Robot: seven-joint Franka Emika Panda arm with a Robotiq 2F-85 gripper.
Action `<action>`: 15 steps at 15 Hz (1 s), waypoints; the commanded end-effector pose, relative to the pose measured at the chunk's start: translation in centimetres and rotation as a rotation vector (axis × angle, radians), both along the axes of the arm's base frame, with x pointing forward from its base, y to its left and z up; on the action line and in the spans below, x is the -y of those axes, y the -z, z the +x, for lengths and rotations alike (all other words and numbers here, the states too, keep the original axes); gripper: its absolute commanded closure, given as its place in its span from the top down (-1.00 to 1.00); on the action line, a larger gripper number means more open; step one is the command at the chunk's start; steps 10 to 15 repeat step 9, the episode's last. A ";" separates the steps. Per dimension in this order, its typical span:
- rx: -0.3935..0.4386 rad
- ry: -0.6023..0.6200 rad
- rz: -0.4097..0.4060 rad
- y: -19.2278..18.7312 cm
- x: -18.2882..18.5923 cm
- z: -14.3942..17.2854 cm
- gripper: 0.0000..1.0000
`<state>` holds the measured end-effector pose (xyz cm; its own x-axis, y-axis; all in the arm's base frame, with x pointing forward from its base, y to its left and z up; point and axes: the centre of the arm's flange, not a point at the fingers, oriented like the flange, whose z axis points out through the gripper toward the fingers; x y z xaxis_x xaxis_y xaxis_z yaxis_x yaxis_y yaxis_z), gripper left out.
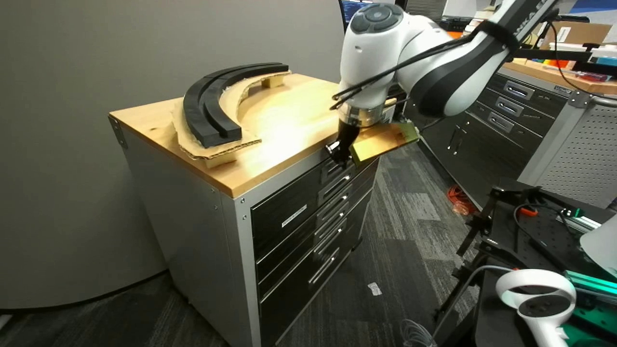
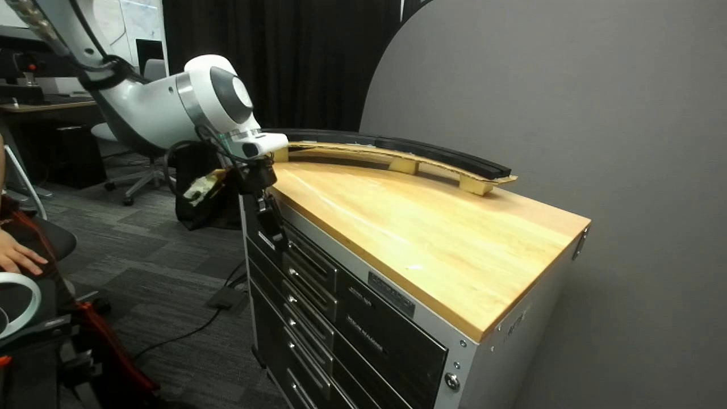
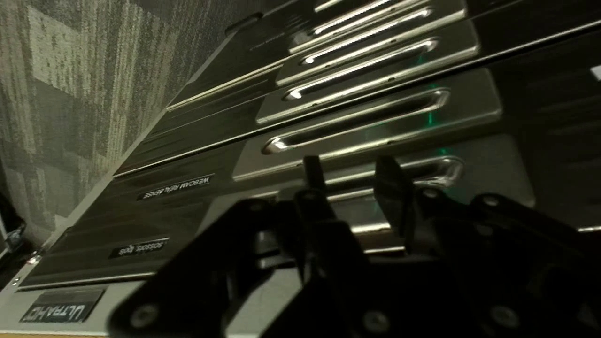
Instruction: Put the screwdriver in the open drawer and then close the drawer
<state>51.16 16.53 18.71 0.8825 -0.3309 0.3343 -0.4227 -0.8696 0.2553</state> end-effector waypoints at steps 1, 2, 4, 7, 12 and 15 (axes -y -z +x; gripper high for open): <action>-0.135 -0.109 0.089 -8.5 1.6 -1.1 0.34; -0.166 -0.139 0.114 -9.6 1.8 -1.7 0.50; -0.212 -0.209 0.175 -11.4 2.0 -3.0 0.80; -0.201 -0.213 0.198 -6.4 -1.2 -3.5 0.74; -0.222 -0.250 0.230 -7.3 -1.7 -3.6 0.99; -0.222 -0.250 0.230 -7.3 -1.7 -3.6 0.99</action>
